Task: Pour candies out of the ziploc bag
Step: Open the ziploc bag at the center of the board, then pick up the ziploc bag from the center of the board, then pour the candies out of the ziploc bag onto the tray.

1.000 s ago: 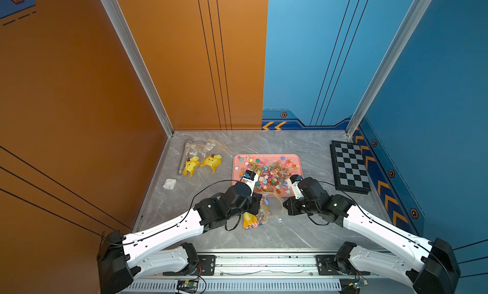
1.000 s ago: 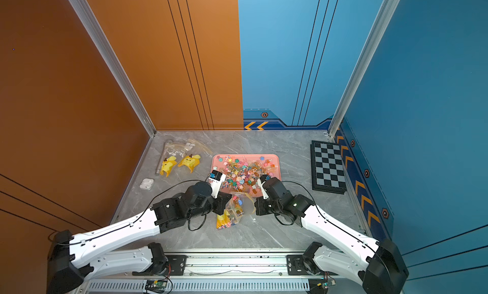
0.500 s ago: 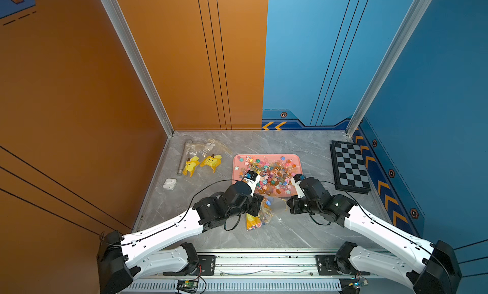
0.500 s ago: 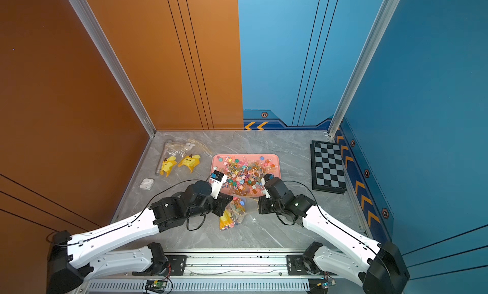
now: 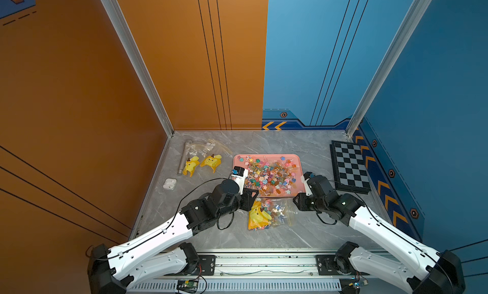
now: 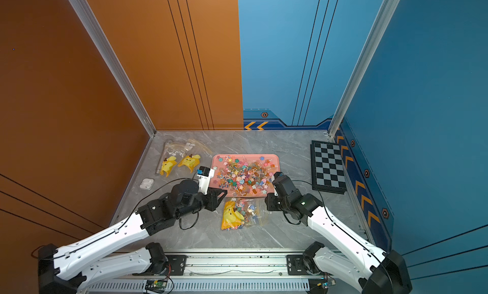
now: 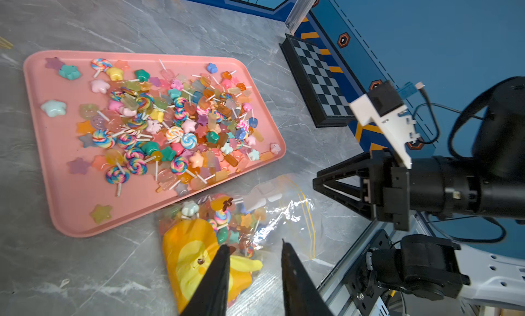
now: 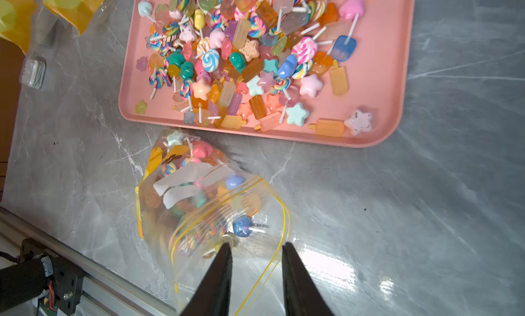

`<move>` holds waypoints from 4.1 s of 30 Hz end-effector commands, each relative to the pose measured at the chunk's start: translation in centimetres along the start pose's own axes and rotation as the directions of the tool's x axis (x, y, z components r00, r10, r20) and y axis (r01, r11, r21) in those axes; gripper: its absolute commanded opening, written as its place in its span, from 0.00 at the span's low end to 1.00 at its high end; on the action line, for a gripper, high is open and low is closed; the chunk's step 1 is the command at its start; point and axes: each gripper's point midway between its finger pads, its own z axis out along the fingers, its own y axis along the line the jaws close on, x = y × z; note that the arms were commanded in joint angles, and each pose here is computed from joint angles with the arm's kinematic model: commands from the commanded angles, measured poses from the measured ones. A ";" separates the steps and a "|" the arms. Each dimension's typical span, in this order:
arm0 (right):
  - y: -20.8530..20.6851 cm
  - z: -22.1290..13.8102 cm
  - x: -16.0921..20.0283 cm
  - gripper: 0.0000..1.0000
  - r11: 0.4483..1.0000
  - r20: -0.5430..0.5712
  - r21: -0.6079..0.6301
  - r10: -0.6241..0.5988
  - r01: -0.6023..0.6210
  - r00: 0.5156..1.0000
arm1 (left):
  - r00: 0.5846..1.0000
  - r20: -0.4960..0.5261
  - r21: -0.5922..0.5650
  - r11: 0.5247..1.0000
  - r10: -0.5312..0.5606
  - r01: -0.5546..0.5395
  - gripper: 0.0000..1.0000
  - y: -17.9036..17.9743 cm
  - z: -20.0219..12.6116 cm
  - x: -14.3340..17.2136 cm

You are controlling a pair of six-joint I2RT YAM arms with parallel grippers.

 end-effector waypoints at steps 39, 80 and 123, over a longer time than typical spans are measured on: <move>5.9 1.2 -0.3 0.00 0.930 -0.056 -0.324 0.162 -0.172 0.985 | 0.903 -0.120 -0.032 0.911 -0.411 0.411 0.62 9.1 4.3 11.8; 7.2 0.6 -1.4 0.00 0.931 -0.022 -0.341 0.134 -0.134 0.991 | 0.884 -0.245 0.079 0.900 -0.399 0.429 0.10 4.4 8.7 12.7; 10.0 -0.4 -12.7 0.00 0.941 0.111 -0.339 0.049 -0.009 0.993 | 0.907 0.075 0.249 0.889 -0.415 0.386 0.00 5.3 6.3 -3.2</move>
